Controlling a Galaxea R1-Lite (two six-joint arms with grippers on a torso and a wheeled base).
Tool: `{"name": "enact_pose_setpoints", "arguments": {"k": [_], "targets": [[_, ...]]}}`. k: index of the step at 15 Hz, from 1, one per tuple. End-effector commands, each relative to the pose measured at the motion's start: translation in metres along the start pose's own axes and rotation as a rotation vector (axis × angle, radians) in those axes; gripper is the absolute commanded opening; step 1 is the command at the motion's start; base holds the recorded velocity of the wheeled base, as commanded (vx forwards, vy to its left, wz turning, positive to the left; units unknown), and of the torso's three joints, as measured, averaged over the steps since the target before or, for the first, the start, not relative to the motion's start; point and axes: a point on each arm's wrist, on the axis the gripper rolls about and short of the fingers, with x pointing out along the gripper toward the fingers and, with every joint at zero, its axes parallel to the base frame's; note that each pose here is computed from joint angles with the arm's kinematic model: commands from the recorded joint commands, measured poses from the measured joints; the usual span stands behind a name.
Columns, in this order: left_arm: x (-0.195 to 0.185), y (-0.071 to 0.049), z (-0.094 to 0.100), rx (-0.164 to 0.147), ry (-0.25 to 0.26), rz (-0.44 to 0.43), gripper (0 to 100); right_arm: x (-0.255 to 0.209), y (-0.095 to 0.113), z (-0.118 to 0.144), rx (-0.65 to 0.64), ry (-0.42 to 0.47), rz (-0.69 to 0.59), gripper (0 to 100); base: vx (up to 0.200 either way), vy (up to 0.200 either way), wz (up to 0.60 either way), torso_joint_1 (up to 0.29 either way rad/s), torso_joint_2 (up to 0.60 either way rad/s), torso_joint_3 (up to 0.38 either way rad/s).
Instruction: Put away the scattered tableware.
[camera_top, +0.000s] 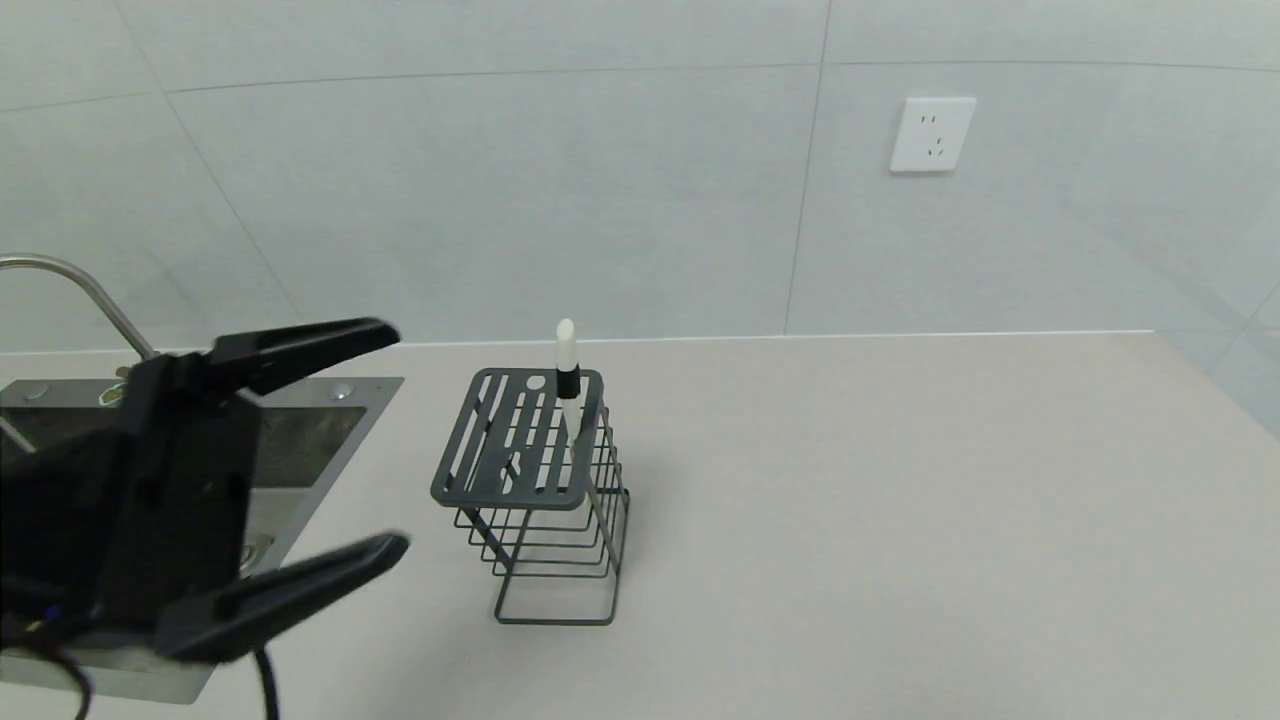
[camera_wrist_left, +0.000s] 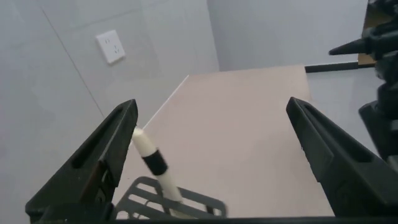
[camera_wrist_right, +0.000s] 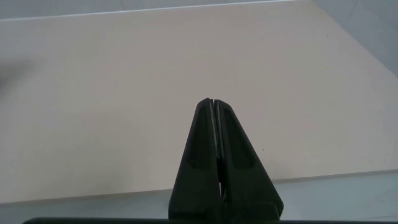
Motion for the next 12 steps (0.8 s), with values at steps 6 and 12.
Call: {"name": "enact_pose_setpoints", "arguments": {"k": [6, 12], "targets": [[-0.091, -0.197, 0.007, -0.025, 0.113, 0.225, 100, 0.0, 0.0, 0.0, -0.001, 0.002, 0.001, 0, 0.0, 0.0, 0.0, 0.0, 0.0, 0.0], [-0.112, -0.19, -0.032, 0.065, 0.551, 1.154, 100, 0.0, 0.0, 0.0, 0.002, 0.002, 0.001, 0, 0.0, 0.0, 0.0, 0.0, 0.0, 0.0]]}}
